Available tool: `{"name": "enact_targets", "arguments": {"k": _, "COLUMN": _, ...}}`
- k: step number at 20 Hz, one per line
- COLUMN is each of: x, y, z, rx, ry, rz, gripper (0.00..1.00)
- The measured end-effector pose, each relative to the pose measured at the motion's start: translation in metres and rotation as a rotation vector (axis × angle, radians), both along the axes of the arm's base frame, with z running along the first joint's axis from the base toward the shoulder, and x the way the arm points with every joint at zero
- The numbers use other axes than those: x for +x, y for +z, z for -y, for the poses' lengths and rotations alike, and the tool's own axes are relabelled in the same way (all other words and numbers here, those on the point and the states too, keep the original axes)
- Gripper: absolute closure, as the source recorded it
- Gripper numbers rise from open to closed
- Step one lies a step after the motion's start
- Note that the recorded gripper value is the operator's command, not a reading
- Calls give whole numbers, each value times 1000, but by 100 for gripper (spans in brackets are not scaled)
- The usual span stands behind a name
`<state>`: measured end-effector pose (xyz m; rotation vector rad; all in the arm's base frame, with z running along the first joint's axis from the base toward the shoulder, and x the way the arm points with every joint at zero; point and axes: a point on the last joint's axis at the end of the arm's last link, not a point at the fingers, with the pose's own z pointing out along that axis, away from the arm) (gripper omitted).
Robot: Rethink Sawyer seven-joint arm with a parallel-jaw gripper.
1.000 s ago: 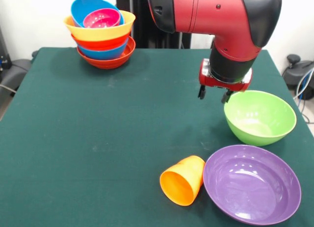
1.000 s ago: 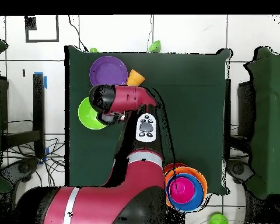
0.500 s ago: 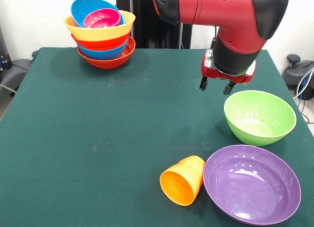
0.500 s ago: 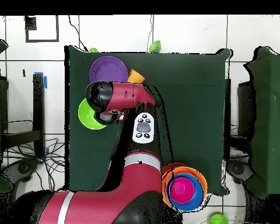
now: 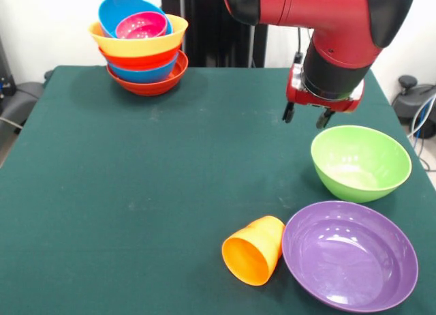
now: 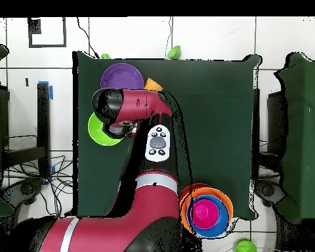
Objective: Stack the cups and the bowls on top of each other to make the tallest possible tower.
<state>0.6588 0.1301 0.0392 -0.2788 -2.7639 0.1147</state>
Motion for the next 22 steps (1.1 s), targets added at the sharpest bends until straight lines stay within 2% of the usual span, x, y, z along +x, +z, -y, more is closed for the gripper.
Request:
{"name": "enact_targets", "arguments": {"k": 3, "x": 2, "y": -2, "z": 0, "rx": 1, "ry": 0, "rz": 17, "gripper": 0}}
{"name": "enact_targets", "arguments": {"k": 9, "x": 7, "y": -11, "z": 2, "rx": -2, "ry": 2, "rz": 76, "gripper": 0}}
{"name": "enact_targets", "arguments": {"k": 13, "x": 5, "y": -19, "z": 7, "rx": -4, "ry": -2, "rz": 113, "gripper": 0}}
{"name": "enact_targets", "arguments": {"k": 16, "x": 0, "y": -25, "z": 12, "rx": -6, "ry": -9, "rz": 124, "gripper": 0}}
{"name": "enact_targets", "arguments": {"k": 22, "x": -5, "y": -30, "z": 21, "rx": -7, "ry": -22, "rz": 117, "gripper": 0}}
